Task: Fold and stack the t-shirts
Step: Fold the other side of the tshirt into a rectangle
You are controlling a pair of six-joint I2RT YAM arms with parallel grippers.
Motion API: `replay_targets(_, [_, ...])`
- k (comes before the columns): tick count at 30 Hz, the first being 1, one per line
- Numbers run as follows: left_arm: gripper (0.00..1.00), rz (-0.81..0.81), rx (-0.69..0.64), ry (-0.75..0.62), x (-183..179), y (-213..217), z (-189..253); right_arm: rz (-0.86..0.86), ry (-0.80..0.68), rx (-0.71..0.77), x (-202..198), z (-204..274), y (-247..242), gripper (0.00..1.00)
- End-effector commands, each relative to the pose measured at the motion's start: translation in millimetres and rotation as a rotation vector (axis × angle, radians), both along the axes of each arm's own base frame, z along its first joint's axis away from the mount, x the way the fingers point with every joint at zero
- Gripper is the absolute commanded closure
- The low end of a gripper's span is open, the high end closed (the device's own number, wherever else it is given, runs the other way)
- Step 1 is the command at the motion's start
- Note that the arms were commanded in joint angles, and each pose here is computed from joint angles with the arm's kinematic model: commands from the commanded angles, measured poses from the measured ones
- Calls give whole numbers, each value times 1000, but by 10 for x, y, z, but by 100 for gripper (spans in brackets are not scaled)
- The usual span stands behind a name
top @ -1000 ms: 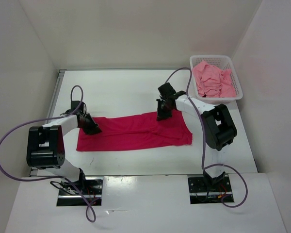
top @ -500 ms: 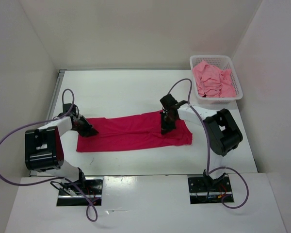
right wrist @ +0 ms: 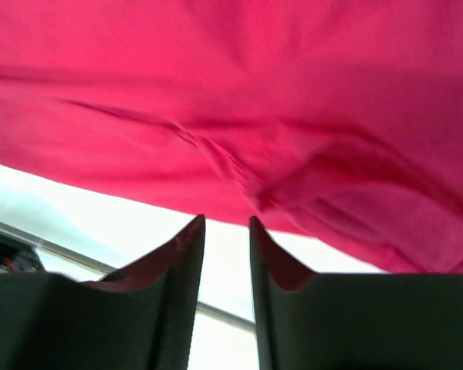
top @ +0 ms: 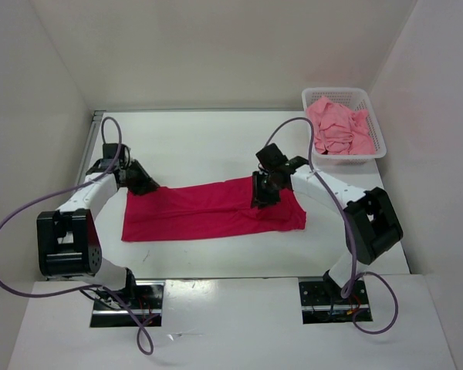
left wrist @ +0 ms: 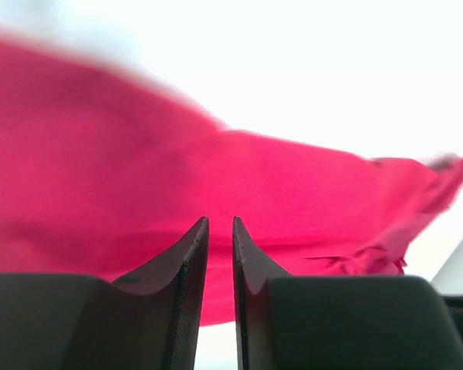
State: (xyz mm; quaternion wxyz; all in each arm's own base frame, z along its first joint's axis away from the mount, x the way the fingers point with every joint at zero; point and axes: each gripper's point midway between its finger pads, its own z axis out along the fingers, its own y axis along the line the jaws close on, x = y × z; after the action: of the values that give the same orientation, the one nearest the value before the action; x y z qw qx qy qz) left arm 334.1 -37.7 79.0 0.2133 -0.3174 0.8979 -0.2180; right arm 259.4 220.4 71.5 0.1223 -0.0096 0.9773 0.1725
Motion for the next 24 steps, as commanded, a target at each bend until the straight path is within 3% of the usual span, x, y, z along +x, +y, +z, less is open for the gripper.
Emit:
replay_targets(1, [74,-36,4,-64,127,-187,171,7,-61,3,202,134,97,64])
replay_targets(7, [74,-61,-6,-1,-127,-309,-115,-20,-28,-25,240,-102,96,63])
replay_targets(15, [74,-87,38,-4,-138,-340,-146,-50,-1,-70,188,-304,6,61])
replay_targets(24, [74,-88,37,27,-186,-340,-308,-37,29,-44,127,-371,85,74])
